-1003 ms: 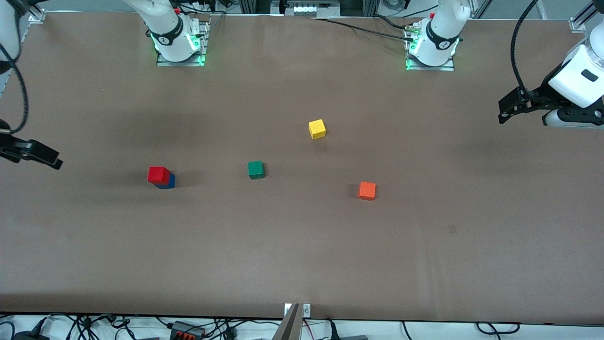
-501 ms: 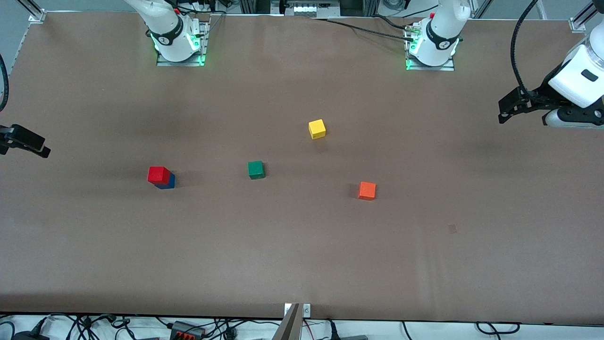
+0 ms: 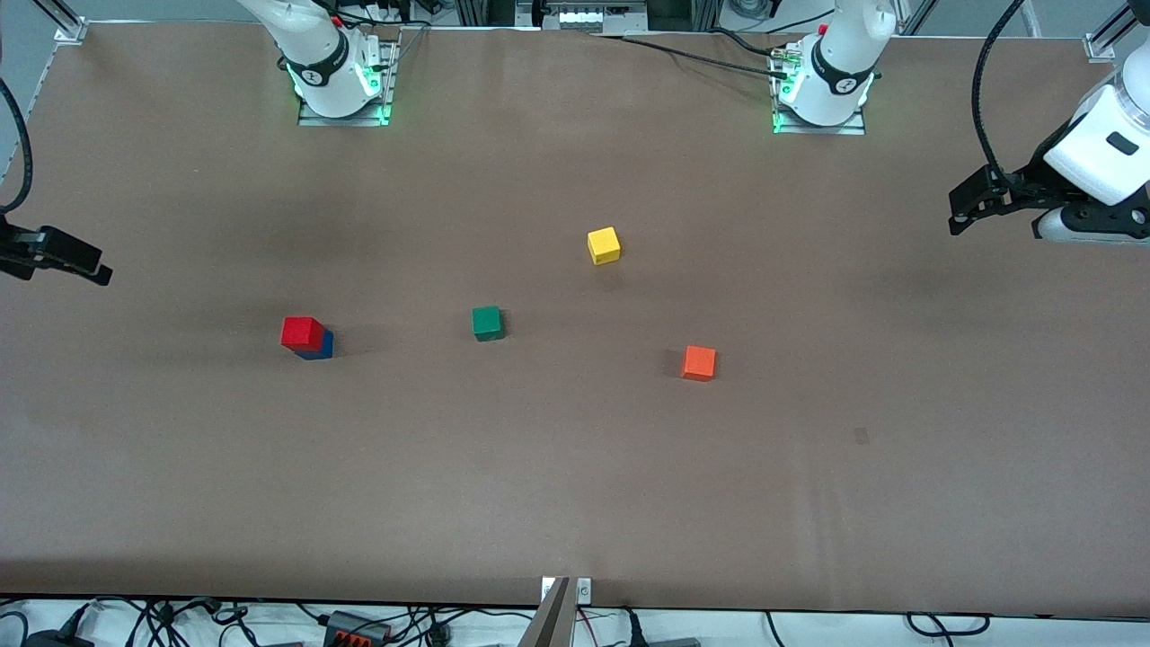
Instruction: Pass red block to right arm, stack on blue
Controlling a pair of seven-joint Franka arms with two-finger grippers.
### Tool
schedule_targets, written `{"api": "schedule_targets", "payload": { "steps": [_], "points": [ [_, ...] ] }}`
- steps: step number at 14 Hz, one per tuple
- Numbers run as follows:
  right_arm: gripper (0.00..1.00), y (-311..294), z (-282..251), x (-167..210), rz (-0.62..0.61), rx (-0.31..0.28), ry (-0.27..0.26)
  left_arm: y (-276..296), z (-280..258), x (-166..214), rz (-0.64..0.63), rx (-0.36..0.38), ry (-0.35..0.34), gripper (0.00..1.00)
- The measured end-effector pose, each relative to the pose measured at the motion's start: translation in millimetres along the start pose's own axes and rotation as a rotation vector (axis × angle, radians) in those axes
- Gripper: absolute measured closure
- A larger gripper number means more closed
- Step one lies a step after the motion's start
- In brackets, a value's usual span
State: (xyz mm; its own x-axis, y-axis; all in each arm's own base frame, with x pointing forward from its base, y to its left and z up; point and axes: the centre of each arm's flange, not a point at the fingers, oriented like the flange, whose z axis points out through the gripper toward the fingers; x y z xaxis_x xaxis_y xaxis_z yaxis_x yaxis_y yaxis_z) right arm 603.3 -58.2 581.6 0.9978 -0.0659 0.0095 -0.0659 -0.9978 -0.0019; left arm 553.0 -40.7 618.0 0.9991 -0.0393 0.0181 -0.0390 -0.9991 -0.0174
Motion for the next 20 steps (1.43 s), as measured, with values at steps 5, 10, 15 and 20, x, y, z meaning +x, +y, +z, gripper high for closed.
{"api": "schedule_targets", "payload": {
  "steps": [5,10,15,20],
  "points": [
    [0.00,3,20,-27,-0.003,-0.018,0.023,0,0,0,0.000,0.000,0.000,0.00],
    [0.00,0,16,-30,-0.009,-0.017,0.038,2,0,0,0.003,0.000,0.001,0.00],
    [0.00,-2,8,-28,-0.012,-0.018,0.058,3,-1,0,0.006,0.000,0.002,0.00],
    [0.00,-8,6,-28,-0.023,-0.017,0.061,3,-1,0,0.006,0.000,0.003,0.00]
  ]
}}
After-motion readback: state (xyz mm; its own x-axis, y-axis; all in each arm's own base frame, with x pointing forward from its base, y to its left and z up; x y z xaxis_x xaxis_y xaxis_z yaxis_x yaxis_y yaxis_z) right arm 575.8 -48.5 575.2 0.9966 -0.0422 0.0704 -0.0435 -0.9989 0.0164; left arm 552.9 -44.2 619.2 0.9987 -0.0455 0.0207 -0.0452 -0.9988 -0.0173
